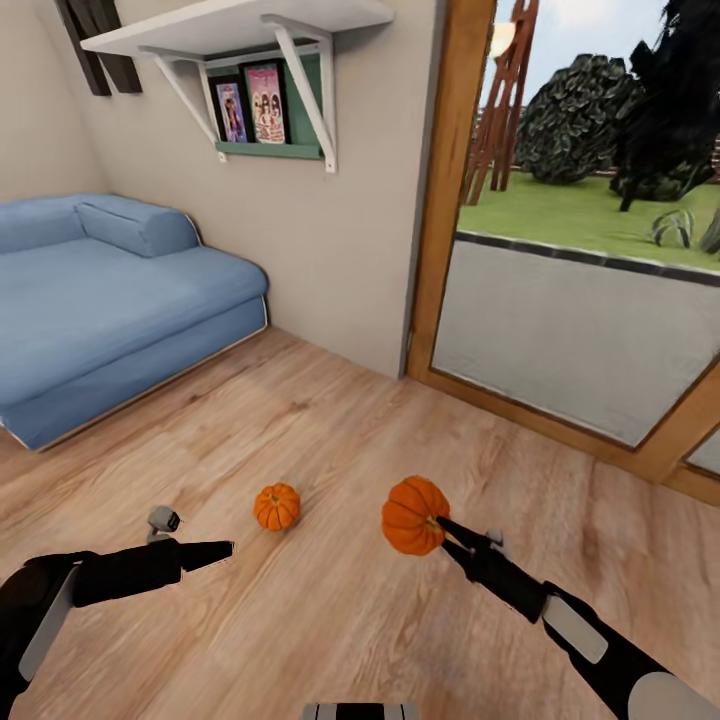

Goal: Place each of the two pumpkins and all three candles from the living room inside a cabinet in the living room (use any cabinet), then make sure every cabinet is closed, and position the cauldron so it is next to a table in the living room.

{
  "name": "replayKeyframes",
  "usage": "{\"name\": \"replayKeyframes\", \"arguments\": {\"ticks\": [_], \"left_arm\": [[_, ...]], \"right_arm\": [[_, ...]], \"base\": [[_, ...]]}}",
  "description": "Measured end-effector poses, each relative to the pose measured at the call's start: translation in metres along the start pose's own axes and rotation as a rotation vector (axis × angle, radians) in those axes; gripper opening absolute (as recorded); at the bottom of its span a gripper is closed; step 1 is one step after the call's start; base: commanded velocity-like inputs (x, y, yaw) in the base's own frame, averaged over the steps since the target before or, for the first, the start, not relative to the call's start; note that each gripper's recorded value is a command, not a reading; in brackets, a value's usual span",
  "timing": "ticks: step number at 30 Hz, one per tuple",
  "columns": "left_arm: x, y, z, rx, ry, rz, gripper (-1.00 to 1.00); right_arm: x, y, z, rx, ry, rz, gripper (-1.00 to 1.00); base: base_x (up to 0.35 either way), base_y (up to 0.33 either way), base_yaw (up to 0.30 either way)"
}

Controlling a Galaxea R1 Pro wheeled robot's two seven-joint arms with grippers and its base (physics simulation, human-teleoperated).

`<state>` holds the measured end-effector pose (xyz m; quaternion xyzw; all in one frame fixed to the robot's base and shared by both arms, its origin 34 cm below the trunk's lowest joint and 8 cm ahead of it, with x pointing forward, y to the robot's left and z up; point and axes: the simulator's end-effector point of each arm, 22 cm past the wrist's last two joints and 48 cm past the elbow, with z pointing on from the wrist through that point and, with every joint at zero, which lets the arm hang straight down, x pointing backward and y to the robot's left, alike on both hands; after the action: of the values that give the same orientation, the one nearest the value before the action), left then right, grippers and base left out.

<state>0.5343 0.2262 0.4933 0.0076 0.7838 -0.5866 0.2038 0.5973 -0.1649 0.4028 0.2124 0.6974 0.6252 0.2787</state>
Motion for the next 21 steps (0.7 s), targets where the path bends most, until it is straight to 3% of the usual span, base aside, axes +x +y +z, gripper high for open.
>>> {"name": "replayKeyframes", "arguments": {"ticks": [2,5,9,21], "left_arm": [[0.0,0.0,0.0,0.0,0.0,0.0,1.0],[0.0,0.0,0.0,-0.001,0.0,0.0,1.0],[0.0,0.0,0.0,0.0,0.0,0.0,1.0],[-0.001,-0.001,0.0,-0.001,-0.001,0.003,1.0]], "right_arm": [[0.003,0.014,0.0,-0.063,0.016,0.019,-1.0],[0.003,0.019,-0.002,-0.089,0.014,0.028,-1.0],[0.002,0.02,-0.003,-0.099,0.008,0.034,-1.0],[0.0,0.023,-0.004,-0.106,0.001,0.038,-1.0]], "base": [[0.328,0.0,0.29],[0.328,-0.023,0.29],[0.328,-0.069,0.238],[0.328,-0.12,0.103]]}}
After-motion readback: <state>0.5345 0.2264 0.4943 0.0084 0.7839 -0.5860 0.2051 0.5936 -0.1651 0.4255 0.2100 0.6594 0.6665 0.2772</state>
